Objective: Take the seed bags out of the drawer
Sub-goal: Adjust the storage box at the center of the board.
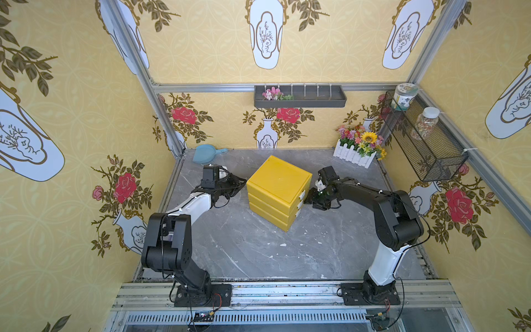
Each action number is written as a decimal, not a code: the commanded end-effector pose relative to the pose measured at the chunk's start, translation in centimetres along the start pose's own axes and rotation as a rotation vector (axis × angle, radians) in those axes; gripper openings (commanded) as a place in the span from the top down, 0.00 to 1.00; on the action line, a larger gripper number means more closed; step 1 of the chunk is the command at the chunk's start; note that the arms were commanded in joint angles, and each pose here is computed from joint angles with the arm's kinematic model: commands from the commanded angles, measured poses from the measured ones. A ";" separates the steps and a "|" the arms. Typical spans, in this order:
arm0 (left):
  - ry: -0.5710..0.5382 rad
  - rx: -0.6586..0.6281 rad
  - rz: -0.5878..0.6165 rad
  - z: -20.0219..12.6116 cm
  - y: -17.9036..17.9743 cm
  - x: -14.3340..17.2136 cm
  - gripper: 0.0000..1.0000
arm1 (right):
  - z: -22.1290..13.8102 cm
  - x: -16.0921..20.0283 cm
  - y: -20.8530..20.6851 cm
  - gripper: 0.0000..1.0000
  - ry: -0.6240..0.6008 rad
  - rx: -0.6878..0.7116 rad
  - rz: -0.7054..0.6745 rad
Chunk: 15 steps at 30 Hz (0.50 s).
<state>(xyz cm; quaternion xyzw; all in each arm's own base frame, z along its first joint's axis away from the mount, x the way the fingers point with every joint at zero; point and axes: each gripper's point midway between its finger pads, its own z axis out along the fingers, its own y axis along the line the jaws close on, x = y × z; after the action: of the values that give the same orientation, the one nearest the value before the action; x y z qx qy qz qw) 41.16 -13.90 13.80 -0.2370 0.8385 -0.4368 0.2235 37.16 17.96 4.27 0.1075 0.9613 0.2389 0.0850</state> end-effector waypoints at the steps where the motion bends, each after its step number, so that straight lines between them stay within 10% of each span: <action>1: -0.016 0.008 0.012 -0.2 -0.2 0.3 0.74 | 0.2 -0.8 0.9 0.46 0.001 -0.023 -0.030; 15: -0.029 -0.022 -0.025 -2.0 1.5 2.6 0.74 | 2.1 -3.5 2.8 0.46 0.015 -0.056 -0.028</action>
<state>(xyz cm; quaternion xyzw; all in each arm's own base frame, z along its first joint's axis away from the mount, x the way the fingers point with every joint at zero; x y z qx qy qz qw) 37.93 -13.35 13.27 -0.2579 0.8372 -0.4255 0.2271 40.95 19.77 3.86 0.0944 0.9592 0.2534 0.0822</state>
